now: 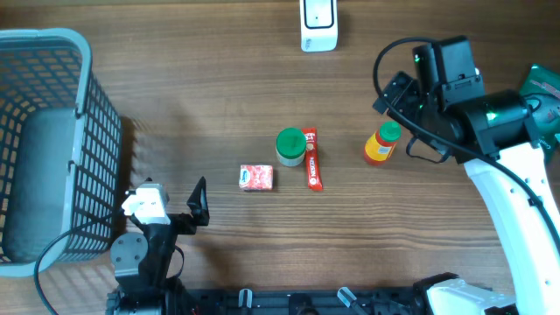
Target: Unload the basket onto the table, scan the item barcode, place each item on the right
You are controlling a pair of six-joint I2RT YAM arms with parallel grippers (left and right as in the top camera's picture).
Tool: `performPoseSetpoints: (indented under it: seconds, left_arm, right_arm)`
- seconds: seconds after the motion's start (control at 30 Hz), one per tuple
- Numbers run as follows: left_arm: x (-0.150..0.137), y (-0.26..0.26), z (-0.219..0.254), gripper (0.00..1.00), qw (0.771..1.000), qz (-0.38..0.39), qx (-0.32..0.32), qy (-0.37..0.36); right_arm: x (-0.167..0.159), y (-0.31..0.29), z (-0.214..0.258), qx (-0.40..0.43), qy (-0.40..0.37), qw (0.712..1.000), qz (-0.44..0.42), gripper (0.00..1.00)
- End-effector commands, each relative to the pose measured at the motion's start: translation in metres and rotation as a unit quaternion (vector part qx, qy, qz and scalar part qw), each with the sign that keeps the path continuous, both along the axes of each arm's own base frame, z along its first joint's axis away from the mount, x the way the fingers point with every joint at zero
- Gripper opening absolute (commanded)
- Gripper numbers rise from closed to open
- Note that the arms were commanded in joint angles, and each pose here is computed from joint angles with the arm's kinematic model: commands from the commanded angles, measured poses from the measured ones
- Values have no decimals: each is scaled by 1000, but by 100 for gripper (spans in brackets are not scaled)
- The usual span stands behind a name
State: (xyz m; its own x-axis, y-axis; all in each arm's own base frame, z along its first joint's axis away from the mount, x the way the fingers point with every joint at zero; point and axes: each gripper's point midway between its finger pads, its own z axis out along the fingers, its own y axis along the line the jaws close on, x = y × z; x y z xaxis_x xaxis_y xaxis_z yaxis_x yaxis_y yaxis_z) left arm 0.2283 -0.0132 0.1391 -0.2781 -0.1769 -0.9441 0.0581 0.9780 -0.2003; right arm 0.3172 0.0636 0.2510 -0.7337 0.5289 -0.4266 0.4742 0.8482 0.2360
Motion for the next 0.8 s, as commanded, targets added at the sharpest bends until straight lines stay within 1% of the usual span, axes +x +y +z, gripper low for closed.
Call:
performPoseSetpoints:
  seconds: [0.0,0.17,0.33,0.47,0.57,0.77]
  left_arm:
    - [0,0,-3,100,1000,-2,10,1]
    - [0,0,-3,100,1000,-2,10,1]
    - [0,0,-3,100,1000,-2,10,1]
    - [0,0,-3,100,1000,-2,10,1]
    - [0,0,-3,100,1000,-2,10,1]
    - [0,0,-3,100,1000,-2,10,1]
  right_arm:
    - [-3,-3,-17,-32,22,999,33,100]
    - [-10,28,-20,45,41,995,84,100]
    - [-18,63,-15,137,52,980,132,100]
    - [-25,61,-15,137,65,978,142,100]
    - [-31,50,-12,135,76,980,127,100]
    - [-34,36,0,155,66,979,113,100]
